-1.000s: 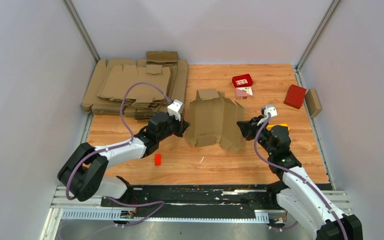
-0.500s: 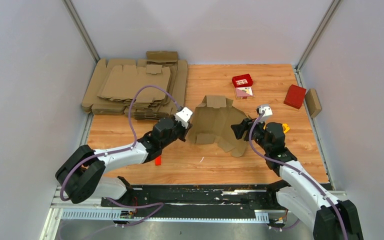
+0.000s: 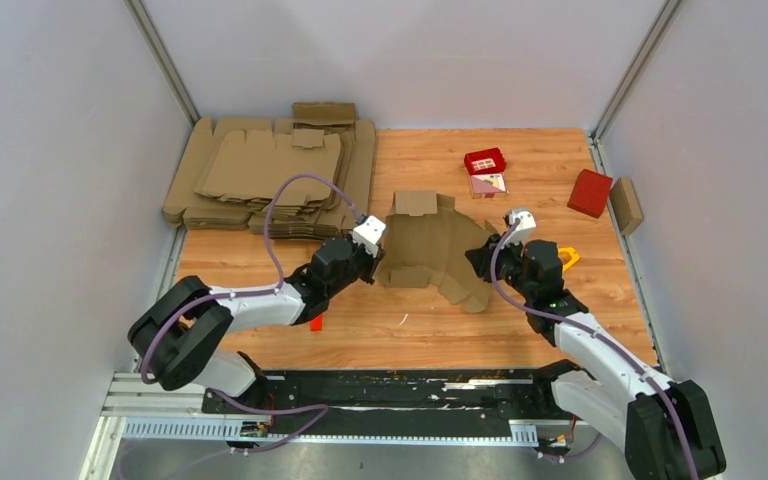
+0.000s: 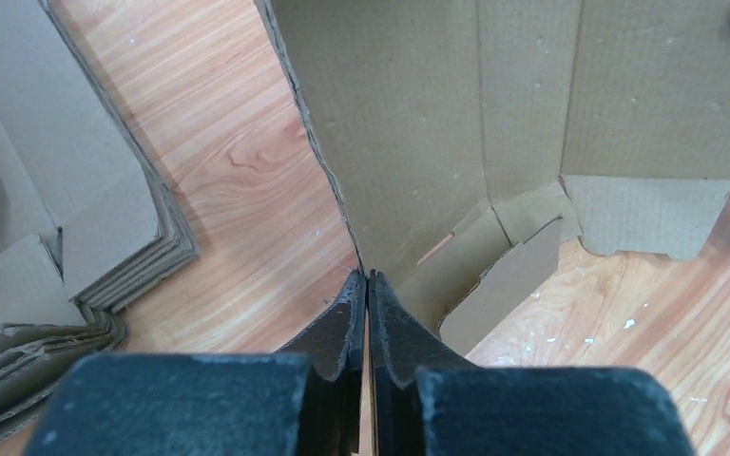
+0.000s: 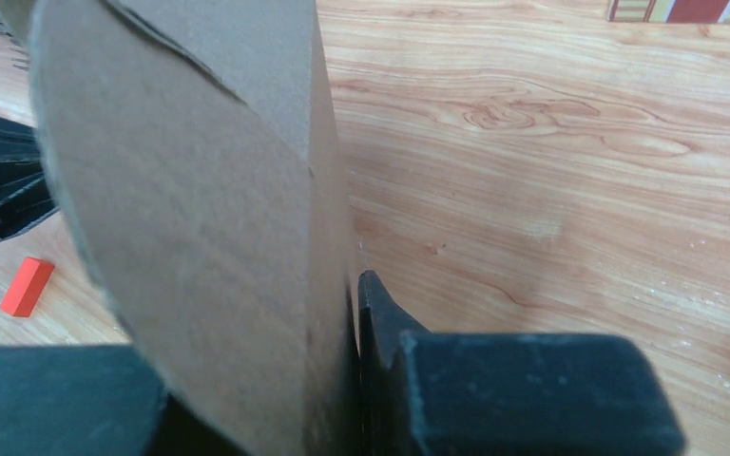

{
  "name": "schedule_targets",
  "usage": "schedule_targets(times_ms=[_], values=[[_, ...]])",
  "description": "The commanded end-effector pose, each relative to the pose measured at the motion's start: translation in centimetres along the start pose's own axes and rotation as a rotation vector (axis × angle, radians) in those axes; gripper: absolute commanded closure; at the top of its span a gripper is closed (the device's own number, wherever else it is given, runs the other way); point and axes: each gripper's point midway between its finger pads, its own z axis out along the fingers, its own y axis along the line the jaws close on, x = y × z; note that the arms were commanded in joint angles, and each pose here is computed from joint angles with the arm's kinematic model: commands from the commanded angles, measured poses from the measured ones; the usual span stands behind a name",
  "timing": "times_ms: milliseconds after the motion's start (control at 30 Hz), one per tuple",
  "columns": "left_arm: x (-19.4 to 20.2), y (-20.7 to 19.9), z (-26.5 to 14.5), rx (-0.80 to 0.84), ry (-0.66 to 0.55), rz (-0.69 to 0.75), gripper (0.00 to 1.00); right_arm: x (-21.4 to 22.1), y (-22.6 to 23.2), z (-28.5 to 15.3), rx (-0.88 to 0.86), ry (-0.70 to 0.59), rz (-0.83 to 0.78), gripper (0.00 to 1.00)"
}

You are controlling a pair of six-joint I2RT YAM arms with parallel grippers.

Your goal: Fold the paper box

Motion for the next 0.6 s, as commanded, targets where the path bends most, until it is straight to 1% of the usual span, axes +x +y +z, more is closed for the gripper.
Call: schedule_targets(times_ms=[0, 167, 200, 233, 300, 400, 467, 567], values=[[-0.3, -0.2, 0.5, -0.004, 0.000, -0.059, 0.89, -3.0, 2.0, -0.2, -0.063, -0.090, -0.057, 0.83], [0.4, 0.8, 1.0, -0.014, 0.036, -0.130, 0.71, -2.9, 3.0, 0.0, -0.084, -0.086, -0.091, 0.82], [0.8, 0.9, 1.2, -0.010, 0.048, -0.146, 0.69, -2.8, 3.1, 0.0, -0.087, -0.084, -0.095, 0.82], [0.9, 1.2, 1.3, -0.015, 0.058, -0.165, 0.63, -2.8, 3.2, 0.0, -0.090, -0.083, -0.098, 0.82], [1.3, 1.3, 1.5, -0.003, 0.088, -0.183, 0.57, -2.8, 3.4, 0.1, -0.096, -0.081, -0.104, 0.82], [1.5, 1.0, 1.6, 0.014, 0.107, -0.183, 0.53, -2.8, 3.7, 0.0, -0.105, -0.084, -0.112, 0.82], [1.5, 0.9, 1.7, 0.022, 0.107, -0.182, 0.52, -2.9, 3.8, 0.0, -0.110, -0.087, -0.116, 0.82], [1.6, 0.7, 1.8, 0.032, 0.120, -0.175, 0.55, -2.9, 4.2, 0.0, -0.120, -0.089, -0.124, 0.82]])
